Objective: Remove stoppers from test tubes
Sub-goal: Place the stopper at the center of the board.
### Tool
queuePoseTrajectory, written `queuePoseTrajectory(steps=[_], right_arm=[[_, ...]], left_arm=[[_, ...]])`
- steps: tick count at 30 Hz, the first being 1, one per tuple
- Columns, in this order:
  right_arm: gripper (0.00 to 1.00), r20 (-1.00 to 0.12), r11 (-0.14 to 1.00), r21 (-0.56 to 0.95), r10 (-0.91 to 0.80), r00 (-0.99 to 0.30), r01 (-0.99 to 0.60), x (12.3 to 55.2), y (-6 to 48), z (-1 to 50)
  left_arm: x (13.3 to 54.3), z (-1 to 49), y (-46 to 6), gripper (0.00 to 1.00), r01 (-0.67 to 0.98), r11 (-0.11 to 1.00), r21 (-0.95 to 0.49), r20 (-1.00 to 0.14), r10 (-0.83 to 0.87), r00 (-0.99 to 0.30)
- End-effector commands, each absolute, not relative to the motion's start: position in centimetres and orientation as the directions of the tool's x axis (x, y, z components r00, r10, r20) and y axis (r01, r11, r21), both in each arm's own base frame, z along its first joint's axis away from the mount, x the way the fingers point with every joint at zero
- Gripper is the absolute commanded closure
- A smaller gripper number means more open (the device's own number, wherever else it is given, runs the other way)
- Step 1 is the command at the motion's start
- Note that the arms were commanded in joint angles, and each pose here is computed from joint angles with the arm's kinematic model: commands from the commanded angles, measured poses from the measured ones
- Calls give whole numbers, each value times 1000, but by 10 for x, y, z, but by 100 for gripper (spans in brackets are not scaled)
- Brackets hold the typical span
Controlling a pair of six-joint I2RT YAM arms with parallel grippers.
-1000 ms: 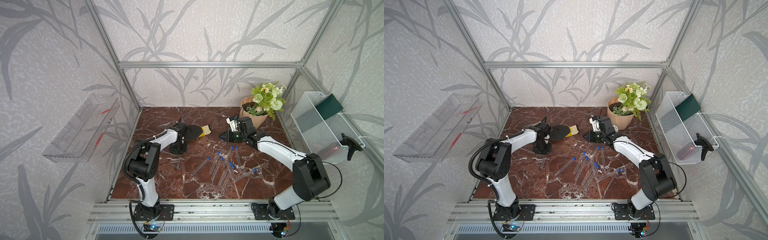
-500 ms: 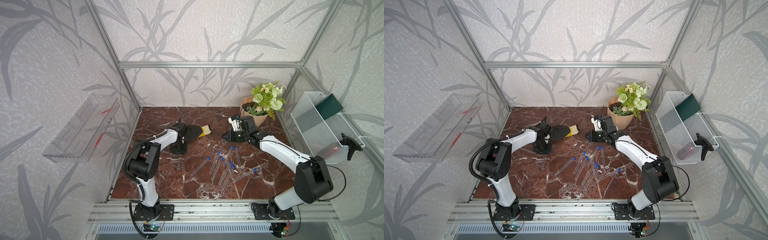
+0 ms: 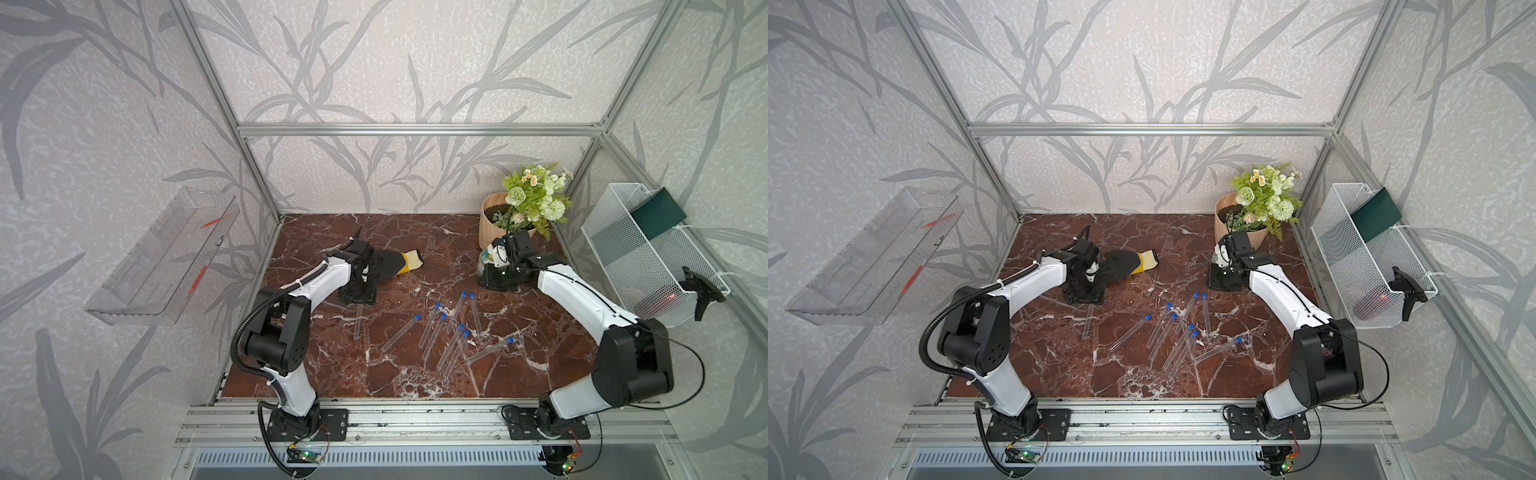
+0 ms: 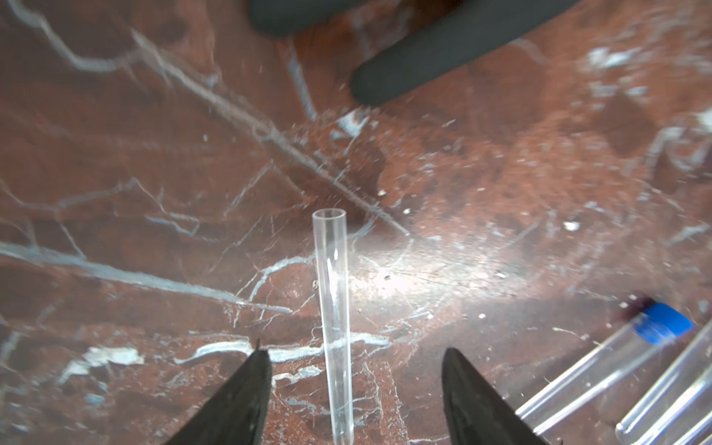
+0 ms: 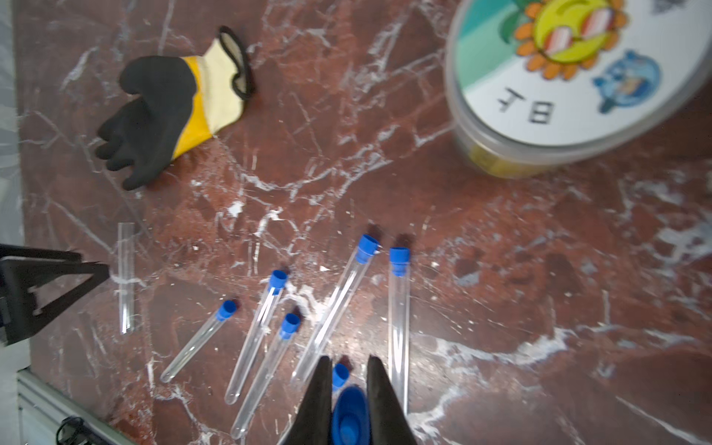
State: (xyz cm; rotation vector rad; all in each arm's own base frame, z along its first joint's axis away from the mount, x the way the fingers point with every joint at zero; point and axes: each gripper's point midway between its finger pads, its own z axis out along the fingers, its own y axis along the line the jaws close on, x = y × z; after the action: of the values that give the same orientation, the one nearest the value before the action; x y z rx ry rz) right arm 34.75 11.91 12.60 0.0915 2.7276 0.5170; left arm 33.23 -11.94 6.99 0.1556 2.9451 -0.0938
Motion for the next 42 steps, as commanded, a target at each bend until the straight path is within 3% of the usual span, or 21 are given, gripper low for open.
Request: queuePoseTrajectory(steps=[1, 17, 42], right_arm=[[100, -252, 962, 268, 130, -959, 59, 333, 93, 99], [99, -94, 987, 89, 145, -985, 136, 341, 55, 24], [68, -109, 985, 62, 169, -980, 163, 339, 49, 18]], left_arm=[[330, 85, -133, 26, 187, 981, -59, -258, 166, -952], [316, 109, -196, 26, 284, 933, -220, -363, 192, -912], [307, 110, -206, 26, 335, 914, -227, -344, 247, -906]])
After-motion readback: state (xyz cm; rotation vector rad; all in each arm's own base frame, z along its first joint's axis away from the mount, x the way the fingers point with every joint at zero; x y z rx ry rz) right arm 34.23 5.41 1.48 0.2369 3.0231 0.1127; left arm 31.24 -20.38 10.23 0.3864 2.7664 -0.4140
